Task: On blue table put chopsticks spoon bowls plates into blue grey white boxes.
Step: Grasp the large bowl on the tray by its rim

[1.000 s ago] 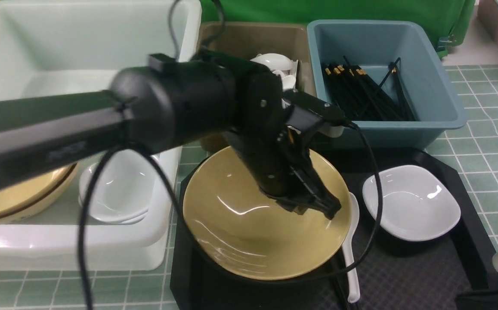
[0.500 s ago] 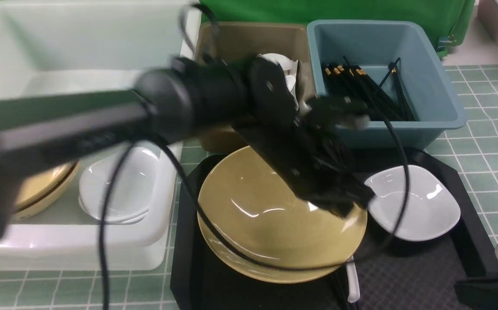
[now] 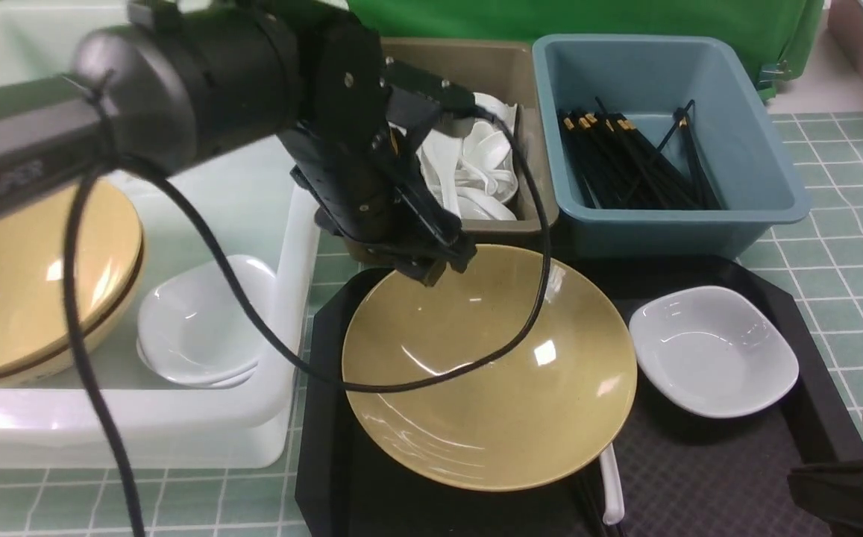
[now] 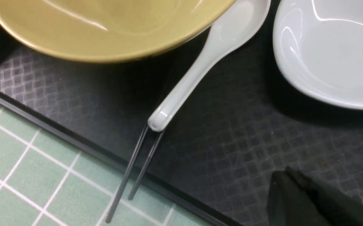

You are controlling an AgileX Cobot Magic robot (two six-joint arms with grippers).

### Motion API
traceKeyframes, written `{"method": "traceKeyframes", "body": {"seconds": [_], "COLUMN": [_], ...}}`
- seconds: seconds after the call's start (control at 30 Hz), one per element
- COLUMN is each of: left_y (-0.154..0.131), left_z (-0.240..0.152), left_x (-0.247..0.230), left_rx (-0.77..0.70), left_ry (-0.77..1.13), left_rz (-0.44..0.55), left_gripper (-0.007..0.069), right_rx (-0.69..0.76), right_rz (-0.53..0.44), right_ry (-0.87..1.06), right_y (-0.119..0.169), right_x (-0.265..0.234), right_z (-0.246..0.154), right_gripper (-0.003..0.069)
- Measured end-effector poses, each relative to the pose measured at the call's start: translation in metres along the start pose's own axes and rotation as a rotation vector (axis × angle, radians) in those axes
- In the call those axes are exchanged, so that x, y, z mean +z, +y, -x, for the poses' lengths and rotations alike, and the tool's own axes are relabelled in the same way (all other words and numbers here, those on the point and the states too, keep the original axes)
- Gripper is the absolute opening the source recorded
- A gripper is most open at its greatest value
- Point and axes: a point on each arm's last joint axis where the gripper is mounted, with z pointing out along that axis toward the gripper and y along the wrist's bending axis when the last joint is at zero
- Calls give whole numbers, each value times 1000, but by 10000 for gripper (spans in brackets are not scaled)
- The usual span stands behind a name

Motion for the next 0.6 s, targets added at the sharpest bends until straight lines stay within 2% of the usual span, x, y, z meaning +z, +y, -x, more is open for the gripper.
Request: {"method": "traceKeyframes", "body": {"seconds": [0.1, 0.2, 0.37, 0.47, 0.6], "left_y": [0, -1, -11, -15, -17], "left_z": [-1, -1, -1, -3, -5], "left_x": [15, 24, 40, 49, 59], "left_rx": [0, -14, -88, -100, -96], "left_ry": [31, 46, 76, 99, 122], "left_rz": [8, -7, -107, -151, -160], "left_gripper": [500, 500, 487, 448, 396], "right_rx": [-1, -1, -1, 0, 0], "right_rz": [0, 0, 0, 0, -3], "right_ry": [0, 0, 0, -1, -7], "right_y": [0, 0, 0, 0, 0], "right_x": [0, 0, 0, 0, 0], "right_z": [0, 0, 0, 0, 1], "right_gripper": [43, 44, 47, 47, 48]}}
